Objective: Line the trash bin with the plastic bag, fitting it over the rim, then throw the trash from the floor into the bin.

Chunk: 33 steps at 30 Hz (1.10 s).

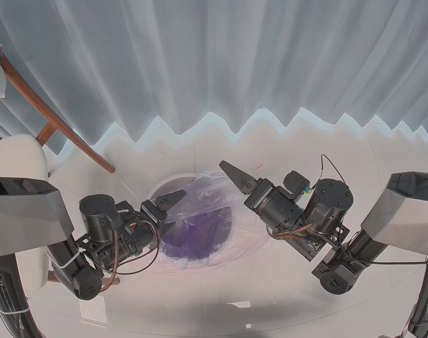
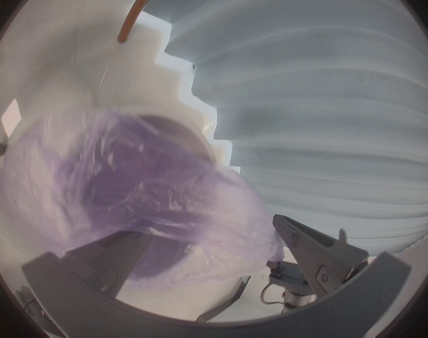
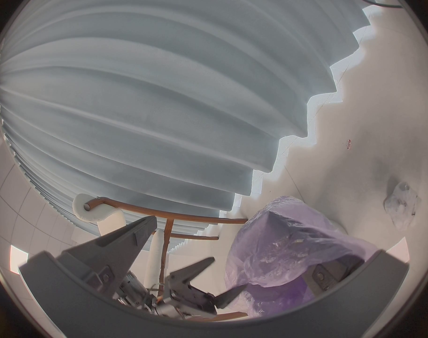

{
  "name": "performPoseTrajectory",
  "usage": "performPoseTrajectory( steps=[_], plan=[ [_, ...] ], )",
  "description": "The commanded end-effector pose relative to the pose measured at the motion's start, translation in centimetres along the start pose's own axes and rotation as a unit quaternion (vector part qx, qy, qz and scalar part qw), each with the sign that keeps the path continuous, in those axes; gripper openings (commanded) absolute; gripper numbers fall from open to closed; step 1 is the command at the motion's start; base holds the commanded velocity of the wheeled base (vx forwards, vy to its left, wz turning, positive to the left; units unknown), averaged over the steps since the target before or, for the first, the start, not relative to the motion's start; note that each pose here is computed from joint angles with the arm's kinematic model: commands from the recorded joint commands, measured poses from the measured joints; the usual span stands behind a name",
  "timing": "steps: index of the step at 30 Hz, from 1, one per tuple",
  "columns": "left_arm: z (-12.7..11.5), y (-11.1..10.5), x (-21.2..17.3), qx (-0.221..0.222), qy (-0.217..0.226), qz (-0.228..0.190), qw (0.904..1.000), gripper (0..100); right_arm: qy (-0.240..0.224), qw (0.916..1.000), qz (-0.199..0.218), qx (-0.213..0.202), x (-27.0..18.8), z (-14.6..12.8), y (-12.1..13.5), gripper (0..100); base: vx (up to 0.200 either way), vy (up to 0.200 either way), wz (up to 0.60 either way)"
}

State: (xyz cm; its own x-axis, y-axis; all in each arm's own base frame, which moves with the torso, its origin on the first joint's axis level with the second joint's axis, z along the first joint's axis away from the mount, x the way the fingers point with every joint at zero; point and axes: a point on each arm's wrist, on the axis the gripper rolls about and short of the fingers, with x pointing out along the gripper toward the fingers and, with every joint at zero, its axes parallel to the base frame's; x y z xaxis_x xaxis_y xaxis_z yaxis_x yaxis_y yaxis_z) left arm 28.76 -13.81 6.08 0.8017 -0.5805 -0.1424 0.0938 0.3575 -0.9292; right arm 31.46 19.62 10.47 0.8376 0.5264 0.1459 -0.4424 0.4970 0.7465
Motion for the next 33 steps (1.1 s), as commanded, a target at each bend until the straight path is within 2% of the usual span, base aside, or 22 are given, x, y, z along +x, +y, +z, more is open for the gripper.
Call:
performPoseTrajectory(
  steps=[1,4,8,10,11,17,21,23,26,27,33],
  plan=[
    [2.1,-1.7,-1.0,0.011,-0.03,-0.031,0.999,100,-0.013,0.9998,0.012,-0.002,-0.1,0.7,0.5,100,0.0,0.0,0.0],
    [3.7,-2.3,-1.3,0.025,-0.052,-0.047,0.9972,100,-0.027,0.9995,0.011,-0.005,-0.2,1.9,0.4,100,0.0,0.0,0.0],
    [4.4,-2.4,-1.4,0.045,-0.059,-0.049,0.996,100,-0.035,0.9993,0.006,-0.011,-0.1,3.2,-0.8,100,0.0,0.0,0.0],
    [4.5,-2.2,-1.4,0.059,-0.054,-0.049,0.9956,100,-0.024,0.9994,0.019,-0.014,0.1,3.7,-1.3,100,0.0,0.0,0.0],
    [4.9,-2.2,-1.3,0.069,-0.05,-0.055,0.9948,100,0.001,0.9996,0.025,-0.014,0.3,3.5,-2.2,100,0.0,0.0,0.0],
    [7.2,-2.7,-0.9,0.078,-0.076,-0.073,0.9914,100,0.017,0.9994,0.026,-0.013,1.5,2.3,-3.6,100,0.0,0.0,0.0],
    [7.9,-2.6,-1.0,0.08,-0.079,-0.076,0.9907,100,0.017,0.9993,0.028,-0.014,1.9,2.4,-3.9,100,0.0,0.0,0.0],
    [9.0,-1.8,-1.2,0.08,-0.08,-0.073,0.9909,100,0.019,0.9993,0.029,-0.016,3.0,3.2,-5.0,100,0.0,0.0,0.0],
    [9.1,-1.7,-1.2,0.08,-0.081,-0.072,0.9909,100,0.018,0.9992,0.03,-0.016,3.2,3.3,-5.0,100,0.0,0.0,0.0],
    [9.7,-1.2,-1.1,0.079,-0.082,-0.07,0.991,100,0.015,0.9994,0.024,-0.017,4.0,3.7,-5.9,100,0.0,0.0,0.0],
    [9.8,-0.6,-0.6,0.078,-0.072,-0.069,0.9919,100,0.005,0.9996,0.019,-0.019,5.2,4.2,-7.1,100,0.0,0.0,0.0]
  ],
)
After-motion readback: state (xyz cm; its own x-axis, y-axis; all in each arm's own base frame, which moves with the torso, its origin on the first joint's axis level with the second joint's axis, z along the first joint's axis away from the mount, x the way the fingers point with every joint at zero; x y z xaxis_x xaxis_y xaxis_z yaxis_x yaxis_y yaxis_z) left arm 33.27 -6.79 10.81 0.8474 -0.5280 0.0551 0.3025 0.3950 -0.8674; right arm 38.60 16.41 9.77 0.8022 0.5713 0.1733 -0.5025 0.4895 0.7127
